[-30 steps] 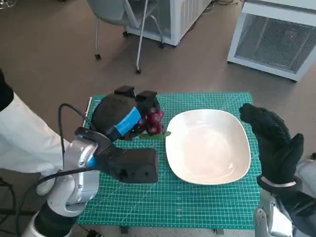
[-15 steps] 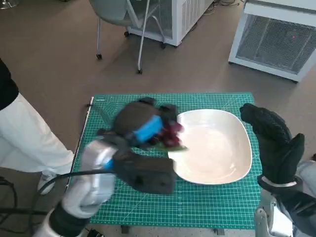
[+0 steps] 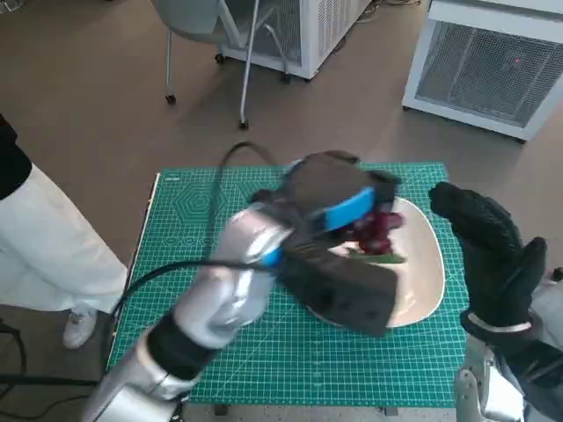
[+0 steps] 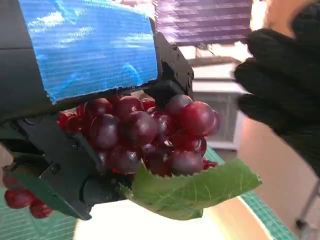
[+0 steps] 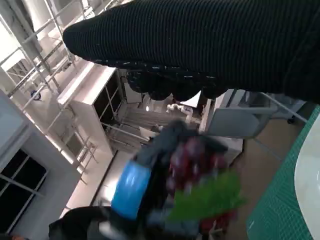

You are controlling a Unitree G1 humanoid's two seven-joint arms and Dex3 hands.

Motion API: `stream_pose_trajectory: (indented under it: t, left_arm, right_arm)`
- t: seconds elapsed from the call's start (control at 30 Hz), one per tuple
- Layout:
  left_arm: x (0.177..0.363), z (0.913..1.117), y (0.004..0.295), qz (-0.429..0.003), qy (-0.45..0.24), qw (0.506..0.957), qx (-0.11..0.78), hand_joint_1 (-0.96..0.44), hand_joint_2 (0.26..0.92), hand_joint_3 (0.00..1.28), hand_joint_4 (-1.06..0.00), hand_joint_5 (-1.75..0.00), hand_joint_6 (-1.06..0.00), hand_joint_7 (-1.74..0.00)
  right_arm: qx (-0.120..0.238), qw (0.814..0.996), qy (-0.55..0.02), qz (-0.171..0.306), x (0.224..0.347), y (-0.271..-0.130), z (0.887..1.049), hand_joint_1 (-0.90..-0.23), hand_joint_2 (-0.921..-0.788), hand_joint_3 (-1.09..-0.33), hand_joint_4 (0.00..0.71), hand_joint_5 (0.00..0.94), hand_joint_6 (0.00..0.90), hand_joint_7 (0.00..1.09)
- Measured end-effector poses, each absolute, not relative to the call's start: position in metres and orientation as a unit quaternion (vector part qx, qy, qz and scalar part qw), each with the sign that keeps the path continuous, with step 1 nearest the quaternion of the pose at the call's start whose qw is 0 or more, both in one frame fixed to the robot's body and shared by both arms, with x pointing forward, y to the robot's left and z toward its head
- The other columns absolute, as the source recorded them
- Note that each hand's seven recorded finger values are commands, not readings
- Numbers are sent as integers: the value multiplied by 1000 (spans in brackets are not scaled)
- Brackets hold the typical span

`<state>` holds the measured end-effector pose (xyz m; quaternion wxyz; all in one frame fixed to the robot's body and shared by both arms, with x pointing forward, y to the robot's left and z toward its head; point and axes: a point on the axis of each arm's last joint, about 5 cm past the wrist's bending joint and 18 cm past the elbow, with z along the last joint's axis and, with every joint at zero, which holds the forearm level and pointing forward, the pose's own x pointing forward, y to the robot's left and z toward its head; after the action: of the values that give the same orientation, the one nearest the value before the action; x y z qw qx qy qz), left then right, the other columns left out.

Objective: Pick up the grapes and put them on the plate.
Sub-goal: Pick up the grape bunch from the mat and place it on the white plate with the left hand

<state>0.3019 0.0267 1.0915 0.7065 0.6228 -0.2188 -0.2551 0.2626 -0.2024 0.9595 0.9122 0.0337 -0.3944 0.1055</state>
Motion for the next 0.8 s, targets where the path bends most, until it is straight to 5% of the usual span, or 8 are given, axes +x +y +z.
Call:
stream_pose_trajectory:
  t: [0.07,0.23,0.33,0.53,0.8]
  left_arm:
    - [305,1092,20,-263,-211,705,624,66,834,434,-427,-1482,-415,-1271]
    - [312,1090,6,-281,-189,703,625,318,698,704,-436,-1605,-475,-480]
    - [315,1088,1,-290,-179,704,624,359,674,756,-433,-1632,-499,-300]
    - [323,1080,-3,-298,-146,703,629,377,663,778,-433,-1642,-512,-155]
    - [327,1075,-2,-300,-115,702,636,378,670,757,-442,-1625,-647,-199]
  right_arm:
    - [35,912,-395,103,262,-203,959,-473,-921,-542,638,2,315,638]
    - [39,912,-397,97,260,-205,959,-473,-921,-538,639,2,331,619]
    - [40,911,-398,95,259,-206,959,-472,-921,-535,639,1,344,597]
    - [39,911,-400,87,257,-208,958,-470,-921,-533,641,2,359,581]
    - [35,913,-399,74,255,-210,957,-472,-921,-529,642,2,367,570]
